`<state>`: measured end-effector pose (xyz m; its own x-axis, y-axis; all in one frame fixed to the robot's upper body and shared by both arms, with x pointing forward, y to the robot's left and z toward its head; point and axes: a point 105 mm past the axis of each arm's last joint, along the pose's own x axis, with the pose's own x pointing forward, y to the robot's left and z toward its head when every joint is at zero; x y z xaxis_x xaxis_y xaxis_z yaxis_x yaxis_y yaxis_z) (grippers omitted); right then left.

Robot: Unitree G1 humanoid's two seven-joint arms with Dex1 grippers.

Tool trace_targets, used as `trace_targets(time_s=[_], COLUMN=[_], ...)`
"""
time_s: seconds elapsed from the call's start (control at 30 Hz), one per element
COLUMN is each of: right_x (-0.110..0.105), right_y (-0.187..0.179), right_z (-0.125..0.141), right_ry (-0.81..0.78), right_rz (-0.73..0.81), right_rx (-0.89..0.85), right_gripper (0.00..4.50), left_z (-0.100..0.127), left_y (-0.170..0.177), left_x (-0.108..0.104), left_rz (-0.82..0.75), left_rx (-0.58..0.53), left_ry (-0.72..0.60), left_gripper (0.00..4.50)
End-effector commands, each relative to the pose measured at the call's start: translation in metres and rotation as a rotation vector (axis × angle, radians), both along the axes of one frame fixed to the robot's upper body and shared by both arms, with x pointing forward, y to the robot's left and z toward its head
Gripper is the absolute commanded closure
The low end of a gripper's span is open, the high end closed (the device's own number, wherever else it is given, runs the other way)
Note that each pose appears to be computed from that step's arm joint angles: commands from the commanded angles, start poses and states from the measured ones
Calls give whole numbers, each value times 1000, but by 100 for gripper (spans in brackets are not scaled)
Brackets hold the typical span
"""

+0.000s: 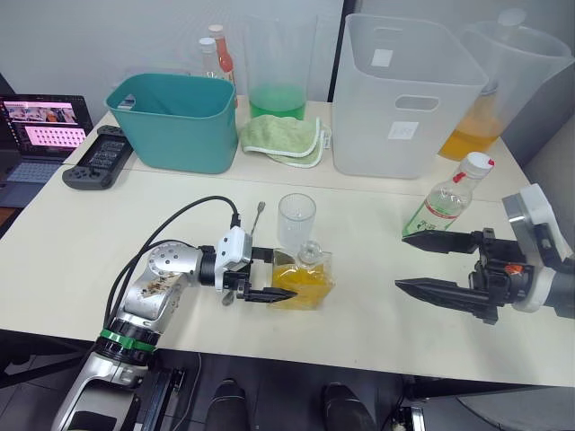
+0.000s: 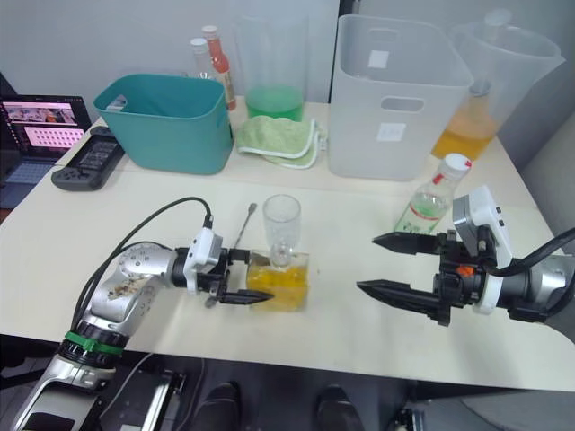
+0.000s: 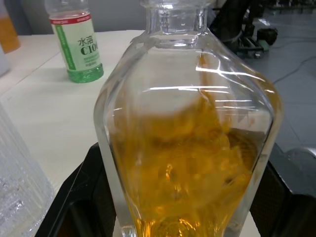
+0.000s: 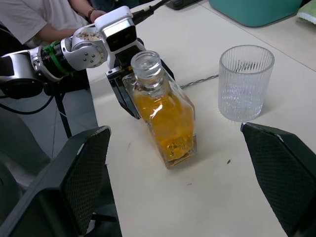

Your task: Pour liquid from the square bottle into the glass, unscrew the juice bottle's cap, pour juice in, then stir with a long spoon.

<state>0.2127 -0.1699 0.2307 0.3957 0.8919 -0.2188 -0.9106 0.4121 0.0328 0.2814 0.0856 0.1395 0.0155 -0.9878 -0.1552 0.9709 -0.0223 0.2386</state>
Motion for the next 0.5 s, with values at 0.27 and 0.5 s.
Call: trace_targets(time_s=[0.27, 0.5], right_x=[0, 3], right_y=[2, 9], right_z=[10, 9], right_ry=[-55, -67], right_rz=[-2, 20], right_rx=[-17, -11], right_gripper=[0, 0], left_z=[14, 32], left_y=[7, -4], left_x=[0, -19], left_rz=[9, 68], left_rx=[-29, -78], left_ry=[90, 119], left_gripper=[1, 1])
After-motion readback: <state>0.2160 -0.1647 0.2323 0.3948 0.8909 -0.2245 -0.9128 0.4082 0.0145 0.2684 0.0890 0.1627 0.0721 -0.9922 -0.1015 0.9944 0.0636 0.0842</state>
